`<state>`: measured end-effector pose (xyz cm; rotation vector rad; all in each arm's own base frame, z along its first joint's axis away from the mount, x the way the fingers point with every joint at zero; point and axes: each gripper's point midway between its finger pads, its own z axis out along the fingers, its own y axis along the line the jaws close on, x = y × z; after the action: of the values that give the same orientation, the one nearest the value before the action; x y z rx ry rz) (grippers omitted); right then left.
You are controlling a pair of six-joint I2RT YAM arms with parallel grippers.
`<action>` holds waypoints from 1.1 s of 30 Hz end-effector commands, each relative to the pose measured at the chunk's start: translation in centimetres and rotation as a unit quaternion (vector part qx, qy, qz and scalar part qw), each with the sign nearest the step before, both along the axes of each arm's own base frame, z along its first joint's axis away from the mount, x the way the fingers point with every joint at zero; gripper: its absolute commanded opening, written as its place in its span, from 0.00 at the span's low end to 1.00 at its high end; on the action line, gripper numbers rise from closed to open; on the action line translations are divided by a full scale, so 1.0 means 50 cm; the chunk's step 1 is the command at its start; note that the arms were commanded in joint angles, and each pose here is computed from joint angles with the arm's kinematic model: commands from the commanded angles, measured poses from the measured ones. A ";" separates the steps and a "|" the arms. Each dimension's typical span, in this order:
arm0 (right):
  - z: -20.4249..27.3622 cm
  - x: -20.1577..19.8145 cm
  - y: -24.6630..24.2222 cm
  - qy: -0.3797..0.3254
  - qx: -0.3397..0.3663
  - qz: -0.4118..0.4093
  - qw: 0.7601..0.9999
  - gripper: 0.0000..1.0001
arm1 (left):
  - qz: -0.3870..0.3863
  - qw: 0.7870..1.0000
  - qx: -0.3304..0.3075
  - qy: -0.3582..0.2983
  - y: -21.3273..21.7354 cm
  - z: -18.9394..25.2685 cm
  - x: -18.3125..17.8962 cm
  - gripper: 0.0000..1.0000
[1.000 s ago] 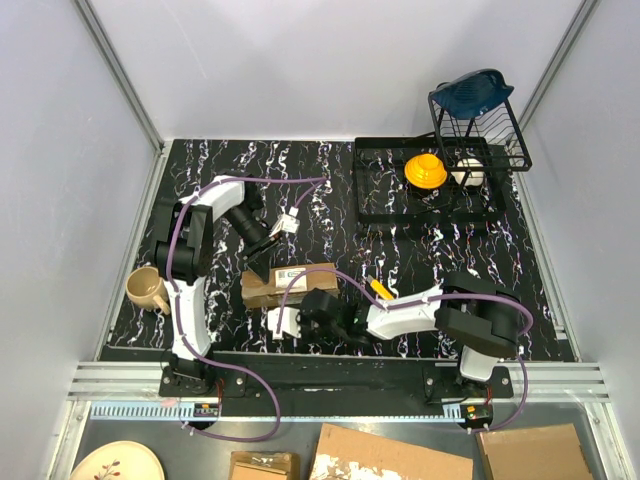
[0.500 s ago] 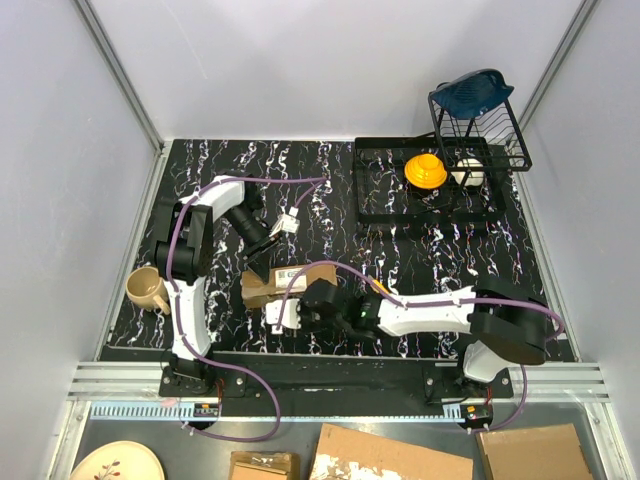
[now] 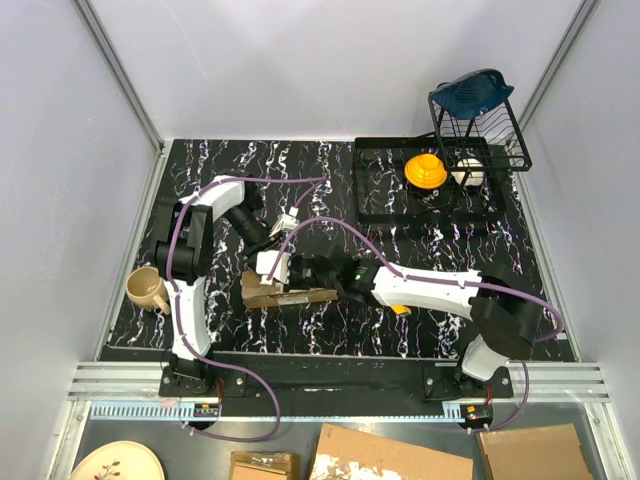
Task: Unpack the express box
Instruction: Open the express box at the center of the board.
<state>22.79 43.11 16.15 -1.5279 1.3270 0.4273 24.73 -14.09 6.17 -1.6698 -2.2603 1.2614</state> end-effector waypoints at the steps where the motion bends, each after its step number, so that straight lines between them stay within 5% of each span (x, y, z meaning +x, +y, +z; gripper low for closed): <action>1: -0.015 -0.042 0.032 0.040 0.003 0.057 0.998 0.00 | -0.049 0.998 0.034 -0.032 0.038 -0.045 0.017 0.45; 33: -0.095 -0.097 0.057 0.097 -0.017 0.110 0.989 0.00 | -0.051 0.997 0.037 -0.035 0.041 -0.042 0.016 0.46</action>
<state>18.14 44.40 9.74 -1.7352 1.3853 0.6704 24.73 -14.09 6.16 -1.6689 -2.2603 1.2614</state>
